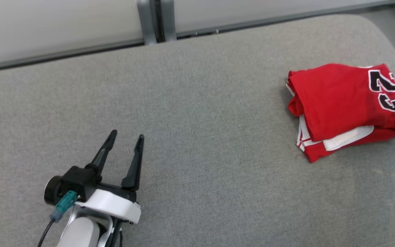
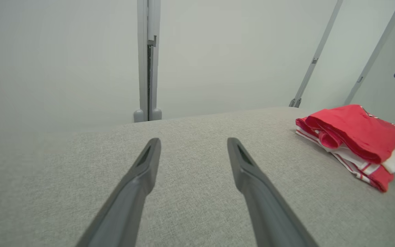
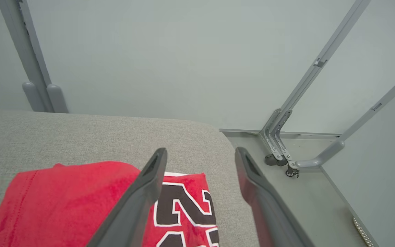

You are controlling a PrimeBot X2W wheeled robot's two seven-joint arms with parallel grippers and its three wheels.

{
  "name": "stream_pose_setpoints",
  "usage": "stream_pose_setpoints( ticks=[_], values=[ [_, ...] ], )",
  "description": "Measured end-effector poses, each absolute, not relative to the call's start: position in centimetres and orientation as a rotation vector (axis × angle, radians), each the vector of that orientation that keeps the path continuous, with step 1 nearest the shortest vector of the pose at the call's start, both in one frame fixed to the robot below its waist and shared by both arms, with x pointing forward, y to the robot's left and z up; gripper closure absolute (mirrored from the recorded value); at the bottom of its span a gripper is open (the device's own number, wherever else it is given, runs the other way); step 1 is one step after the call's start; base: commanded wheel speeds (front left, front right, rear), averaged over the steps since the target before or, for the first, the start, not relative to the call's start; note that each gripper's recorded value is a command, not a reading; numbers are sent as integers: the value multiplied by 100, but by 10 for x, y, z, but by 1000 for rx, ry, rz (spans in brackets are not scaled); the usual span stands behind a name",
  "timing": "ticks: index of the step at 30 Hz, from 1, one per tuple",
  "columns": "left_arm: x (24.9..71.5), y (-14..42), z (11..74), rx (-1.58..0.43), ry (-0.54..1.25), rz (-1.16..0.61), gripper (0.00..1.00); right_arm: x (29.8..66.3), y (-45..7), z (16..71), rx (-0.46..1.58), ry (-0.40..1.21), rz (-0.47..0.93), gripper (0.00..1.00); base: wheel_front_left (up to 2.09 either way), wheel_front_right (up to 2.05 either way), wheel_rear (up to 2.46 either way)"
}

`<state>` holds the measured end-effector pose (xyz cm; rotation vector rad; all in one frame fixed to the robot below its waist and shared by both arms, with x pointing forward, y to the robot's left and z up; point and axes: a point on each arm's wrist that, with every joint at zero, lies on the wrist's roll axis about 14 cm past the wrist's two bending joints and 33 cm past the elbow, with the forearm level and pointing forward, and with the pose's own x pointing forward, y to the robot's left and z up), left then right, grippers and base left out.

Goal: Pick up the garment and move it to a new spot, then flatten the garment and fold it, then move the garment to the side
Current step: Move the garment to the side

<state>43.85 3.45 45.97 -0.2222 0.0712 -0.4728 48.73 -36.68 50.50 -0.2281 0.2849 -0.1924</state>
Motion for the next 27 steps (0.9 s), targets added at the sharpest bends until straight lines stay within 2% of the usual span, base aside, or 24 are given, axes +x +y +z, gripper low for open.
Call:
stream_pose_setpoints(
  ticks=[9,19,27],
  values=[
    [423,92,510,-206,-70,-298,0,477,-325,579,-176,3,-97,0,0,0,0],
    [381,147,529,-217,-125,-149,0,430,-256,561,-44,-107,38,0,0,0,0],
    [356,183,517,-192,-99,-15,0,386,-213,537,83,-129,88,0,0,0,0]
  ],
)
